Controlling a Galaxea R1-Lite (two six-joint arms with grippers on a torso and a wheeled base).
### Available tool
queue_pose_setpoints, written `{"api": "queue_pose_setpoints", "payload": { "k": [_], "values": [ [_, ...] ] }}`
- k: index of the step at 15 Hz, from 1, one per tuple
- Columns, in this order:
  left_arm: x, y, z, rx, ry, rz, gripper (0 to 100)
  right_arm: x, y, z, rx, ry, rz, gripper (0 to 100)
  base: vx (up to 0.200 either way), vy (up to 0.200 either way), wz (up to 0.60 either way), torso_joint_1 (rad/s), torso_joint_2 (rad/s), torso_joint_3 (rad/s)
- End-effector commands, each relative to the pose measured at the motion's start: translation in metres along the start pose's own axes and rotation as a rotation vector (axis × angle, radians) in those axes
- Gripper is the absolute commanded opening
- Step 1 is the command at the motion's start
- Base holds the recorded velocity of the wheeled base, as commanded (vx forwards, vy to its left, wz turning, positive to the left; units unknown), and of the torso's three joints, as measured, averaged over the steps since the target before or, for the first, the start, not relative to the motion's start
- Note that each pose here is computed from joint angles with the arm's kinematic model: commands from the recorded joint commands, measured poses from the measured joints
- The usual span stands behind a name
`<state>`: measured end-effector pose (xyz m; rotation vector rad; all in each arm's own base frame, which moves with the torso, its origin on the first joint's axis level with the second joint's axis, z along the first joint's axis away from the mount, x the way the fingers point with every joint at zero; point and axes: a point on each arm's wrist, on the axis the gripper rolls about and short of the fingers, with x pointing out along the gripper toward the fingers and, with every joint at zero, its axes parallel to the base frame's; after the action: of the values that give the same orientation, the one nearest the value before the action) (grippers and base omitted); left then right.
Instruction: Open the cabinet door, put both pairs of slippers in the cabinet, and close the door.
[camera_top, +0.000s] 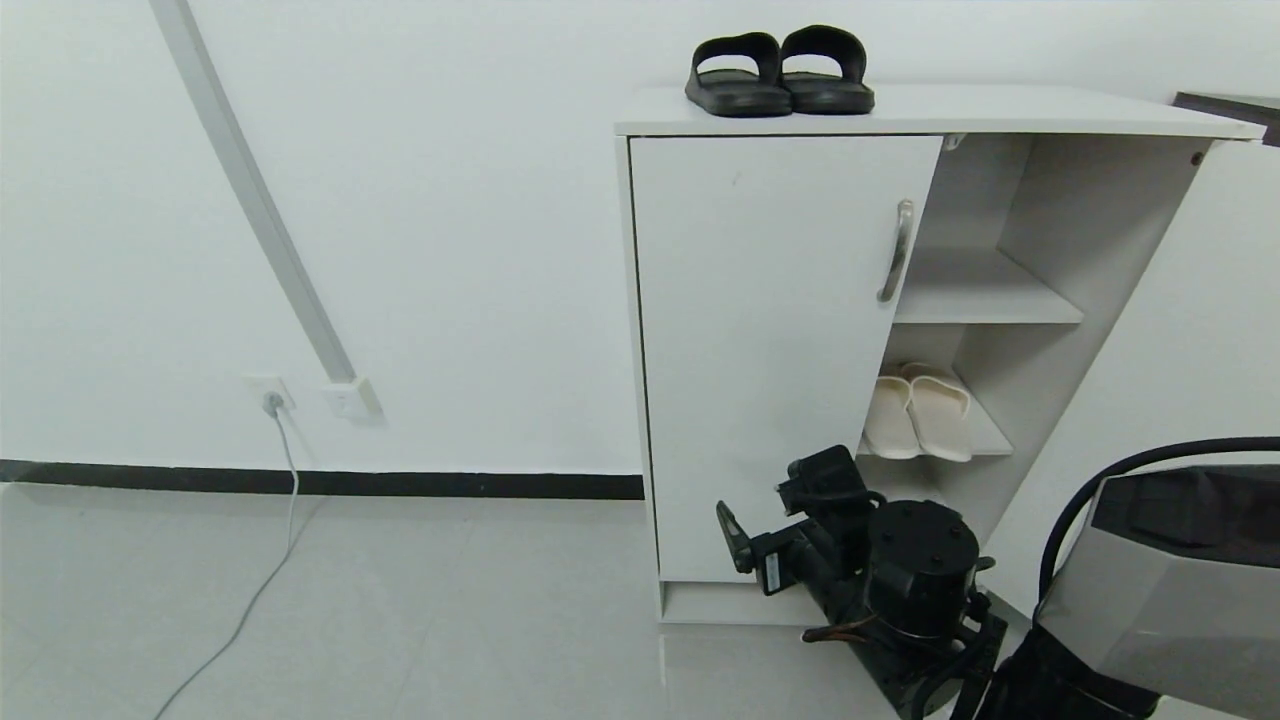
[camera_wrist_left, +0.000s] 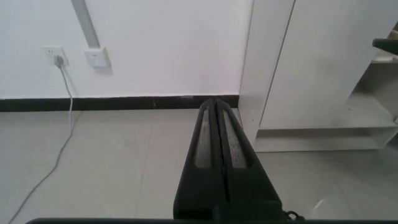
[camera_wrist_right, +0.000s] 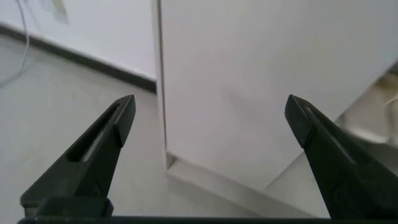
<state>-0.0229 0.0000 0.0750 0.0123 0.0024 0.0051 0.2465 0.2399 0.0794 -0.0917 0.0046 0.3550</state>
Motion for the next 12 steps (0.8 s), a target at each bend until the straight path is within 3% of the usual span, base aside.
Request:
{"api": "queue_pose_setpoints", "payload": {
  "k": [1, 12],
  "values": [
    [0.0001, 0.0000, 0.0003, 0.000, -0.001, 0.001, 0, 0.0002, -0.0003, 0.0003, 0.003, -0.005, -0.002, 100, 0.000, 0.000, 0.00, 0.051, -0.51, -0.364],
    [0.0001, 0.0000, 0.0003, 0.000, -0.001, 0.001, 0, -0.0005, 0.0005, -0.0065, -0.014, 0.016, 0.000, 100, 0.000, 0.000, 0.00, 0.115, -0.48, -0.343]
  ]
}}
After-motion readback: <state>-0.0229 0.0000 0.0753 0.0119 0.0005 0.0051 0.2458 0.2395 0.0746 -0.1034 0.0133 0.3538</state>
